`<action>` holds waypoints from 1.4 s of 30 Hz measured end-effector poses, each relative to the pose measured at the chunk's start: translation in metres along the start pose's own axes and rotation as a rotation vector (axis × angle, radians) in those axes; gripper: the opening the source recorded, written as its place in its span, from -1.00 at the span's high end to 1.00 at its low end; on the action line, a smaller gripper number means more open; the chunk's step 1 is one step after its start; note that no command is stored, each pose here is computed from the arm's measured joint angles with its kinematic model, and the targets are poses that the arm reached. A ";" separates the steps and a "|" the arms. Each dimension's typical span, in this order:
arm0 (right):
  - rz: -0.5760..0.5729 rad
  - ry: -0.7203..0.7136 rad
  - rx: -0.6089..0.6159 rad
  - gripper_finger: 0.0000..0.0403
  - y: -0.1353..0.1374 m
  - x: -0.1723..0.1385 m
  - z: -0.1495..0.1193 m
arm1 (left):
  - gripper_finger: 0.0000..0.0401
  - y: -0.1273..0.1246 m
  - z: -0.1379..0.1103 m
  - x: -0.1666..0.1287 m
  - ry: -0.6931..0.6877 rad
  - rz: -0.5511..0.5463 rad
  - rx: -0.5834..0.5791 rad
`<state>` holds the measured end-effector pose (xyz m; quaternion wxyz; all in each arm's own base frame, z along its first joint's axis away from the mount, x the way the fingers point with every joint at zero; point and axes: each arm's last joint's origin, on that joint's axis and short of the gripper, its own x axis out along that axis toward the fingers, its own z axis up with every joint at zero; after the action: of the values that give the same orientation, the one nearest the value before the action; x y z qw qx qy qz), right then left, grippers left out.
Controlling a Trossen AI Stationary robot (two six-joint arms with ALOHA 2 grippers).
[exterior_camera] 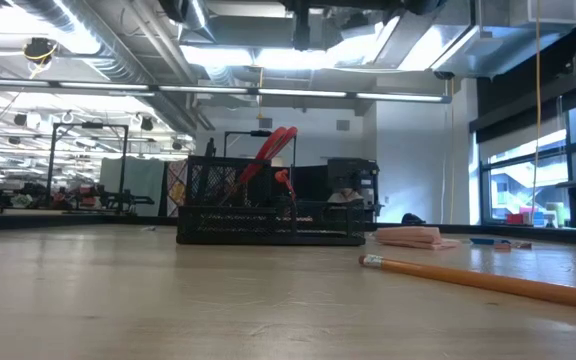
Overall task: Pick and place office supplies into organizer
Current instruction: Put the black pen into the desk organizer
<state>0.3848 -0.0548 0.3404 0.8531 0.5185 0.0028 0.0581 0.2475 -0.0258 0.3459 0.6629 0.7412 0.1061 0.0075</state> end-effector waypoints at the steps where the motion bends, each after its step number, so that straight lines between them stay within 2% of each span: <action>1: 0.000 0.000 -0.010 0.68 0.000 0.000 0.000 | 0.47 0.000 0.000 0.000 -0.001 0.000 -0.029; 8: -0.005 -0.009 -0.065 0.71 -0.002 -0.001 0.004 | 0.40 0.003 0.004 -0.006 -0.016 0.015 -0.306; 14: -0.028 -0.031 -0.140 0.70 -0.007 -0.003 0.010 | 0.40 0.013 0.000 -0.020 0.003 0.074 -0.623; 18: -0.053 -0.058 -0.275 0.71 -0.009 -0.004 0.014 | 0.40 0.022 -0.006 -0.035 -0.034 0.125 -0.925; 24: -0.178 -0.113 -0.592 0.69 -0.012 -0.003 0.012 | 0.40 0.029 -0.023 -0.049 -0.019 0.228 -1.492; 26: -0.210 -0.121 -0.687 0.69 -0.013 0.000 0.007 | 0.40 0.028 -0.028 -0.050 -0.007 0.233 -1.610; 28: -0.238 -0.113 -0.742 0.69 -0.018 0.005 0.002 | 0.40 0.025 -0.030 -0.049 0.017 0.223 -1.659; 36: -0.353 -0.043 -0.903 0.68 -0.064 0.032 -0.026 | 0.40 -0.005 -0.031 -0.039 0.050 0.150 -1.724; 42: -0.370 -0.016 -0.924 0.68 -0.096 0.046 -0.041 | 0.40 -0.023 -0.033 -0.040 0.061 0.164 -1.782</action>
<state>0.4371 -0.0576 0.2392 0.9897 0.0776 0.0623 -0.1033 0.2000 0.0018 0.3324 0.9868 -0.0440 0.0252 0.1540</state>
